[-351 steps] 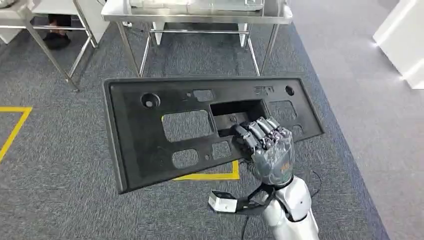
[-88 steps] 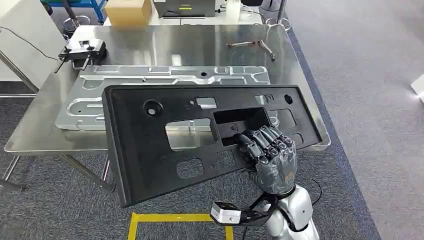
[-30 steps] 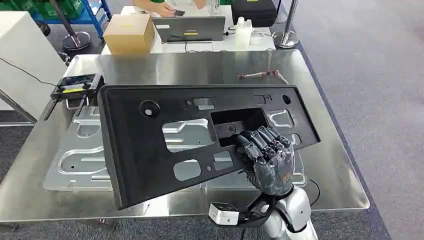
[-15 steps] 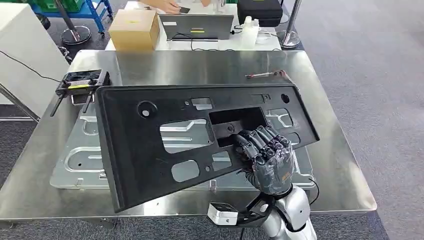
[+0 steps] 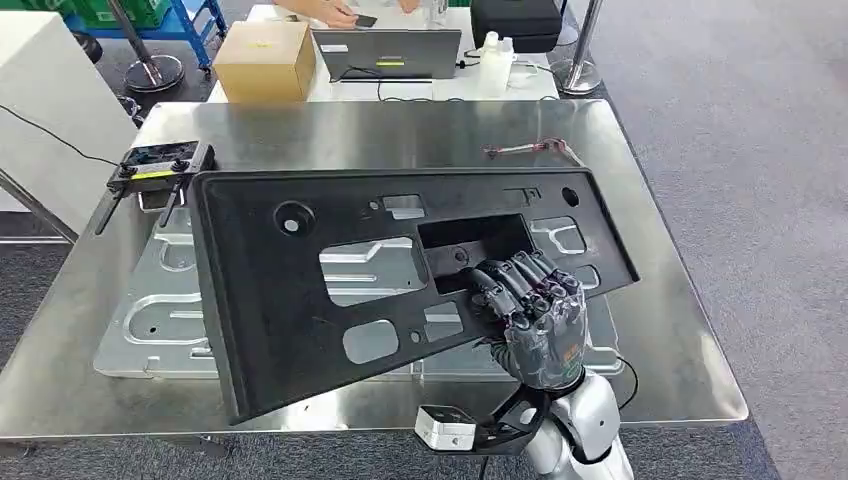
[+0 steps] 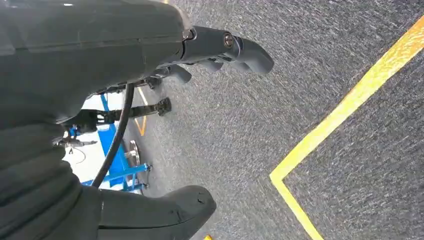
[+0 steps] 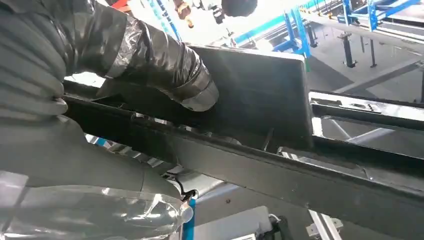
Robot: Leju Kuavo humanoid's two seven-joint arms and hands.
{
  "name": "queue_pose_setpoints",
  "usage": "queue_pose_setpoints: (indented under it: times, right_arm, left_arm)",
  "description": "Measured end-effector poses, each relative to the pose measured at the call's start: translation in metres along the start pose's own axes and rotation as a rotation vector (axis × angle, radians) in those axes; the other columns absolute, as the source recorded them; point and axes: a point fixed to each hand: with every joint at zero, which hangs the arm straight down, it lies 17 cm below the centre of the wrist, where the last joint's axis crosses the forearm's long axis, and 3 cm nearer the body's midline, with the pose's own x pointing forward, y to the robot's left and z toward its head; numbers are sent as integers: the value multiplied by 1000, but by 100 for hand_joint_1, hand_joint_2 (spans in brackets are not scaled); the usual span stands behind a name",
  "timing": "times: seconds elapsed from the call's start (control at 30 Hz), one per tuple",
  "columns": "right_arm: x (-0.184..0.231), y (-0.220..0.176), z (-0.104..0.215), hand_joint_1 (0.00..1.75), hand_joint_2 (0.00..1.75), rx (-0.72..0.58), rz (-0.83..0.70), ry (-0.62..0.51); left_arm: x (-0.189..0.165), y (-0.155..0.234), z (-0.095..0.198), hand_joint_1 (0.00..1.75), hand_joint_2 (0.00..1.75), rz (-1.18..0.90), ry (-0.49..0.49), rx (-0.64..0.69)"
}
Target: Take the parts from the cabinet and place them on the table.
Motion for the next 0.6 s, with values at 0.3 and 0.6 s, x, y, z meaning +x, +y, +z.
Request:
queue_pose_setpoints:
  times: [0.3,0.6]
  right_arm:
    - [3,1,-1,175,175,5,6,-9]
    - [8,4,-4,175,175,16,29,-29]
  left_arm:
    - [0,2,0,0,175,3,0,11]
    - [-1,7,-1,0,175,-80,-3,31]
